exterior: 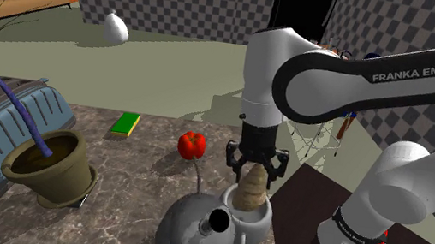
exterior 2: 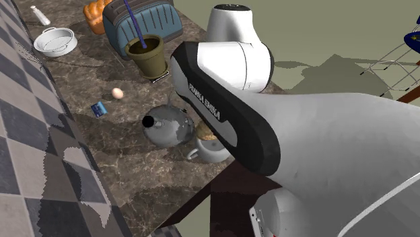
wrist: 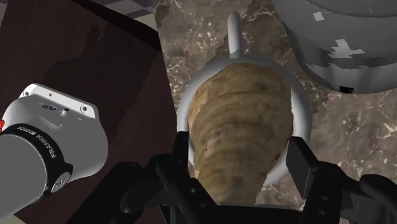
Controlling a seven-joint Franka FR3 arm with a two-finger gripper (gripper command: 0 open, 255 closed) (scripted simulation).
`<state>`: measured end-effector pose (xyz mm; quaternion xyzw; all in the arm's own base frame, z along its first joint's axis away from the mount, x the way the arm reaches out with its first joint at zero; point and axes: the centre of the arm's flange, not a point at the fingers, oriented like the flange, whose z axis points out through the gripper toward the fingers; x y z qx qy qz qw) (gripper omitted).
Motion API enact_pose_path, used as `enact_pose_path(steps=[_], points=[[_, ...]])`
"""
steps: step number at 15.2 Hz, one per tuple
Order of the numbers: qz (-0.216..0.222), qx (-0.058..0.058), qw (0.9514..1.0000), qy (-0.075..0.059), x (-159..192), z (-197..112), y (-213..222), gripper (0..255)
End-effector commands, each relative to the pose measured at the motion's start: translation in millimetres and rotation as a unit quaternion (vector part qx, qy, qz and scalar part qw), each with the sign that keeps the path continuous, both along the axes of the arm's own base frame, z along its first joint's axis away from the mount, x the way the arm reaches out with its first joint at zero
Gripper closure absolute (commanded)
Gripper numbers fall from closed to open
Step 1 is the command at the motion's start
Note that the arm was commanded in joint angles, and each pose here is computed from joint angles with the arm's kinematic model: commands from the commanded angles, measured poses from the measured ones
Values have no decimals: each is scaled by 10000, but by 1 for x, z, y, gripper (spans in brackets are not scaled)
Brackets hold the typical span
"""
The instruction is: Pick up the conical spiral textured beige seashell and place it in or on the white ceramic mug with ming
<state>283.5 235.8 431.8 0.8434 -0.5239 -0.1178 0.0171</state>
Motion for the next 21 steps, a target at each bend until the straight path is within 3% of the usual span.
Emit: enact_pose_path(steps=[1, 12, 19, 20, 21], points=[[-1, 5, 10000, -1, -3, -8, -2, 255], [-1, 5, 10000, -1, -3, -64, -2, 255], [-1, 5, 10000, -1, -3, -64, -2, 255], [-1, 5, 10000, -1, -3, -64, -2, 0], [-1, 5, 10000, -1, -3, -64, -2, 0]])
